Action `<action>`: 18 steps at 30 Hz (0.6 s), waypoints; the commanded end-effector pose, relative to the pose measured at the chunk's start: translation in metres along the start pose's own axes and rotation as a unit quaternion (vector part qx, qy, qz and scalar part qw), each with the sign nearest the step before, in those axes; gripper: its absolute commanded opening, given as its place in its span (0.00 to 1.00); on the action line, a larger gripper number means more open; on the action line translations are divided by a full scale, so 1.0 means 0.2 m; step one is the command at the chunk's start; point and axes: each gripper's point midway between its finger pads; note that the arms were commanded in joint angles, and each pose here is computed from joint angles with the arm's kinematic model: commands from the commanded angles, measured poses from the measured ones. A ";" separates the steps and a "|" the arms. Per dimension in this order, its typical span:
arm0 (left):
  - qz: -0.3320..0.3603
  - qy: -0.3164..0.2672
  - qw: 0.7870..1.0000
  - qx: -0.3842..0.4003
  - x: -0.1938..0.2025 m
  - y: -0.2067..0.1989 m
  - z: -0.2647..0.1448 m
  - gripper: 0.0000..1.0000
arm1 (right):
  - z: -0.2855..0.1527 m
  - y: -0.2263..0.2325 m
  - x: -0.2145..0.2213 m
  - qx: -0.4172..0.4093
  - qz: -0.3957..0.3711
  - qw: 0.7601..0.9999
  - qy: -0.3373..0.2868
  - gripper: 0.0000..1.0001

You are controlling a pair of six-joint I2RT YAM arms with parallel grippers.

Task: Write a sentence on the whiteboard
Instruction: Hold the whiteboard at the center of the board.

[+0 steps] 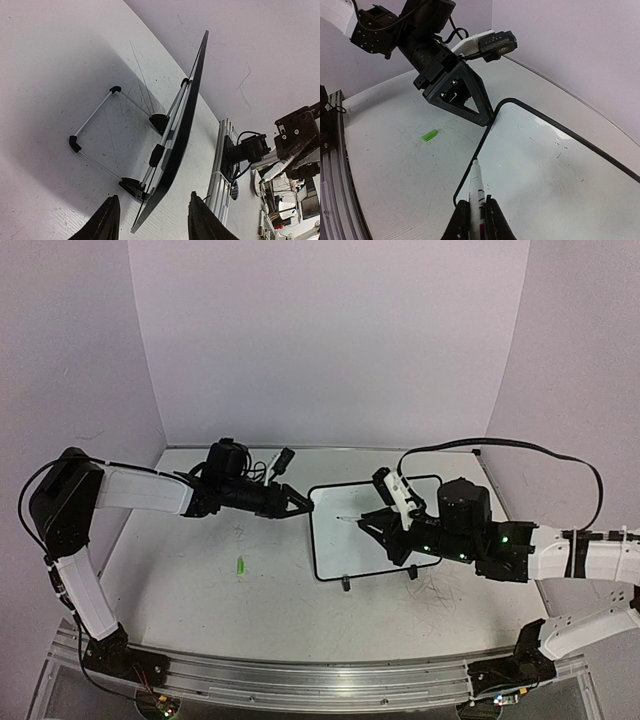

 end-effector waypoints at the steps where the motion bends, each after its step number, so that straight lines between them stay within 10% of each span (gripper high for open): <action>1: 0.015 -0.011 1.000 0.025 -0.08 -0.05 0.01 0.45 | 0.01 0.00 -0.07 0.010 -0.004 1.000 -0.027 0.00; 18: 0.029 -0.007 0.999 0.038 -0.07 -0.05 0.02 0.30 | 0.11 0.07 -0.05 0.012 -0.012 1.000 -0.006 0.00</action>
Point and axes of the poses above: each gripper's point midway between its finger pads, its own z axis out along the fingers, its own y axis along the line the jaws close on, x = y × z, and after that the axes turned 12 degrees about -z, right-handed
